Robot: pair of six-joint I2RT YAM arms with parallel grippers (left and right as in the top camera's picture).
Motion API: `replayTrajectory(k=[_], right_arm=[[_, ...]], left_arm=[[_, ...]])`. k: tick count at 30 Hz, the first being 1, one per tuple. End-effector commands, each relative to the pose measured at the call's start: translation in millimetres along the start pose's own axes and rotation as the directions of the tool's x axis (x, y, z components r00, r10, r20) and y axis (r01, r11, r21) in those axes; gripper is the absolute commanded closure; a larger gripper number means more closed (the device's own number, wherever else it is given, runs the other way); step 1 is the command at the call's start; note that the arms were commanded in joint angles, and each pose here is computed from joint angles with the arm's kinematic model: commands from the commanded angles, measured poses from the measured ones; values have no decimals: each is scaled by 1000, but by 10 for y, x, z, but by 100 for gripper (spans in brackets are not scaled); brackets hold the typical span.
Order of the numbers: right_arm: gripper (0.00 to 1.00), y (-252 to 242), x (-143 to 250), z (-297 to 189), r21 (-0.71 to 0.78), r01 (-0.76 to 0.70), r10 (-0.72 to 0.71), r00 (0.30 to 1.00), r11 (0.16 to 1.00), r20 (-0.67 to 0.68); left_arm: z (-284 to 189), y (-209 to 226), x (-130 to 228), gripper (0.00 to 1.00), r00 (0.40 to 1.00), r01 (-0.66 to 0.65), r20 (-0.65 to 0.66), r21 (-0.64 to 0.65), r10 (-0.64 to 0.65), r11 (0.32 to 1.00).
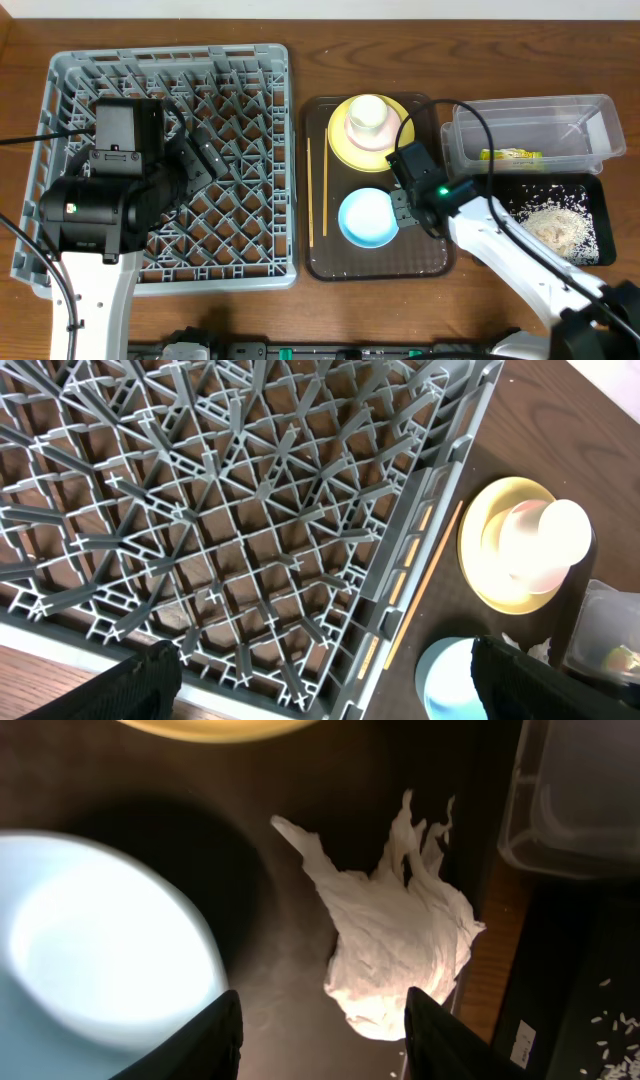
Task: Sort waste into correct bins and load items into the dishwasher rack
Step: 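Grasp the white tissue on the brown tray with the right gripper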
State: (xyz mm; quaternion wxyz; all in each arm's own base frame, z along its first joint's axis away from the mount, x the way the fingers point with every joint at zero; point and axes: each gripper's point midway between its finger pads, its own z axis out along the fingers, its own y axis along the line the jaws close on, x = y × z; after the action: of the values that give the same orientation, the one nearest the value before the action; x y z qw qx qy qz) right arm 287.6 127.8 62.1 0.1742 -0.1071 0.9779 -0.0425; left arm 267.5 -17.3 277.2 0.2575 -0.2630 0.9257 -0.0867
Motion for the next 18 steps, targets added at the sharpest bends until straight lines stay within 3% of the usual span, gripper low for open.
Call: replayTrajectory(k=[1,8,18], right_arm=[[48,-179,61,144,76,3,0,999,997,-39],[46,-305,163,344,115,-13,25,994,993,-110],[44,-323,130,361,113,-27,38,994,993,-99]], left_arm=[[0,18,-22,6,1000,-1,6,-10,1,1000],[0,18,-22,6,1000,-2,6,-10,2,1000],[0,18,-22,6,1000,-2,6,-10,2,1000]])
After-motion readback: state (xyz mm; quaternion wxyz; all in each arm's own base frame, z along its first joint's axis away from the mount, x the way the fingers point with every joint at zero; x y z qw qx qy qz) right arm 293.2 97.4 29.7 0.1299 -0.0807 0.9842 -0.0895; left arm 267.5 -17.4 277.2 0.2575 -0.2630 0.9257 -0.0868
